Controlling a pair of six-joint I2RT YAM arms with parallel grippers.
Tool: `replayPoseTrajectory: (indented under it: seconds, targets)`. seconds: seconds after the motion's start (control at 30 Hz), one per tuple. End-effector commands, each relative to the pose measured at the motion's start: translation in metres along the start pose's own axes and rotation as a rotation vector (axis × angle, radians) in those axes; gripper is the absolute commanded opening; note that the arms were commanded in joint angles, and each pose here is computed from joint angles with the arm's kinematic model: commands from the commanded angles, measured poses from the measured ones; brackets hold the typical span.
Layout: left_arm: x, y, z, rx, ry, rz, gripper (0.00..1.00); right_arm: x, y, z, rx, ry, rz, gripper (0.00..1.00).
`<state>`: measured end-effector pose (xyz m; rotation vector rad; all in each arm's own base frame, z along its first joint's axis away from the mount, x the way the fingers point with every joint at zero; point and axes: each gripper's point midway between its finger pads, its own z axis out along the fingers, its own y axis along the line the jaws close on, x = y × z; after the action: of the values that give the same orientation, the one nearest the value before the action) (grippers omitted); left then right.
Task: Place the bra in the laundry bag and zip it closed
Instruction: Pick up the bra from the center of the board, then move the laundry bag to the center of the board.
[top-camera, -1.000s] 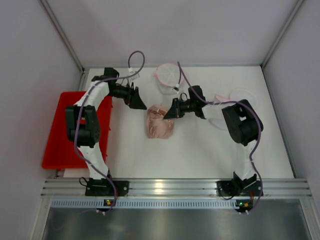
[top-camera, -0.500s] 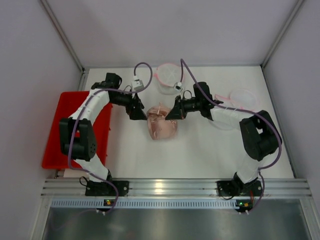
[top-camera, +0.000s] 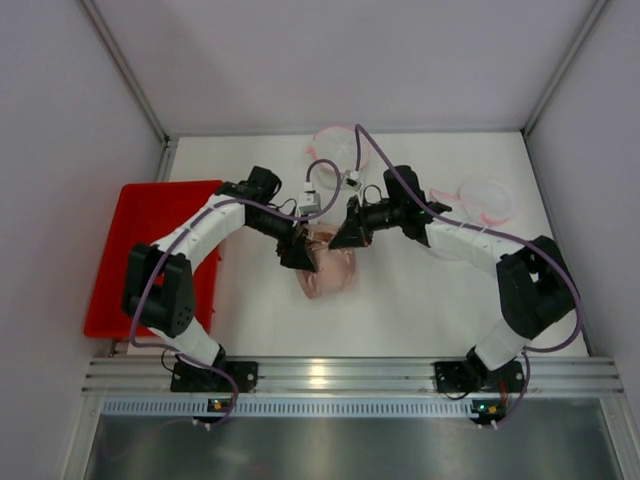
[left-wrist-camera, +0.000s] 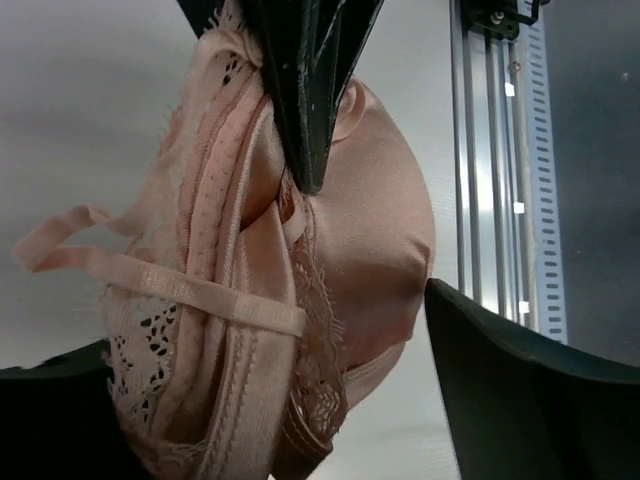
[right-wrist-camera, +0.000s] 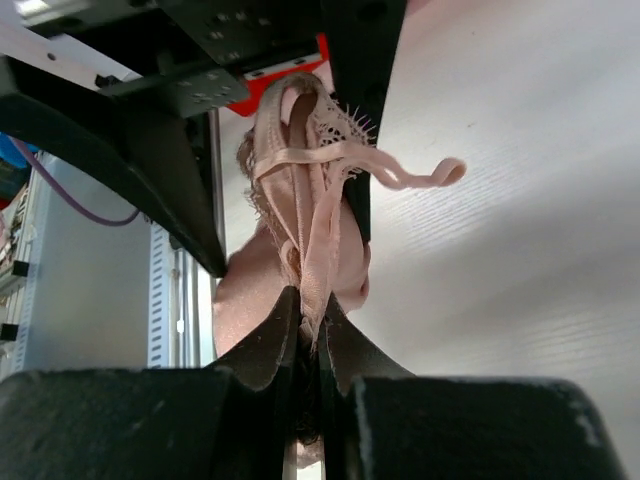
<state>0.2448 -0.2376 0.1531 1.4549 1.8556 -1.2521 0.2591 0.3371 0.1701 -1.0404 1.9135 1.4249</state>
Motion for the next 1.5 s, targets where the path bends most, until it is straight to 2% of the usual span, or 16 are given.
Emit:
replayPoseTrajectory:
  seconds: [0.0,0.03,0.1,0.13,0.2,0.27,0.37,0.53,0.57,0.63,0.7,0.8,1.13,1.23,1.27,1.47]
  targets:
    - [-0.011,-0.023,0.003,0.047,-0.035,0.009,0.75,-0.031,0.031,-0.011,-0.04,-0.075,-0.137,0.0]
    - [-0.012,-0.024,0.004,0.052,-0.036,-0.01,0.56,-0.032,0.034,-0.013,-0.04,-0.077,-0.138,0.0]
    - [-0.016,-0.029,0.004,0.07,-0.051,-0.051,0.37,-0.03,0.034,-0.014,-0.034,-0.071,-0.142,0.0]
    - [-0.018,-0.03,0.004,0.076,-0.057,-0.062,0.15,-0.029,0.036,-0.015,-0.032,-0.068,-0.151,0.0]
    - [-0.021,-0.034,0.002,0.08,-0.064,-0.099,0.0,-0.027,0.032,-0.017,-0.009,-0.061,-0.168,0.0]
    - [-0.022,-0.037,0.002,0.084,-0.065,-0.149,0.0,-0.026,0.031,-0.025,0.015,-0.054,-0.141,0.16]
    - [-0.025,-0.039,-0.003,0.065,-0.065,-0.188,0.0,-0.04,0.013,-0.056,0.096,-0.097,-0.094,0.54]
    - [-0.033,-0.033,-0.013,-0.024,-0.046,-0.158,0.0,-0.062,-0.041,-0.143,0.36,-0.164,-0.023,0.73]
    - [-0.034,-0.029,-0.015,-0.05,-0.038,-0.166,0.0,-0.074,-0.057,-0.173,0.447,-0.172,-0.083,0.75]
    - [-0.047,-0.023,-0.021,-0.084,-0.044,-0.16,0.0,-0.054,-0.092,-0.2,0.602,-0.081,-0.01,0.76]
    - [-0.062,-0.016,-0.027,-0.111,-0.061,-0.175,0.0,-0.061,-0.118,-0.234,0.735,-0.021,-0.051,0.76]
    - [-0.081,-0.008,-0.035,-0.128,-0.093,-0.181,0.0,-0.047,-0.15,-0.256,0.824,0.086,-0.002,0.76]
    - [-0.111,0.028,-0.08,-0.214,-0.2,-0.245,0.0,0.011,-0.197,-0.243,0.844,0.317,0.119,0.76]
    - [-0.11,0.031,-0.087,-0.232,-0.21,-0.247,0.0,0.026,-0.192,-0.239,0.807,0.353,0.132,0.6]
    - [-0.109,0.03,-0.088,-0.231,-0.211,-0.247,0.0,0.028,-0.187,-0.236,0.781,0.362,0.126,0.49]
    - [-0.118,0.03,-0.092,-0.215,-0.235,-0.243,0.0,0.043,-0.128,-0.206,0.573,0.406,0.005,0.33]
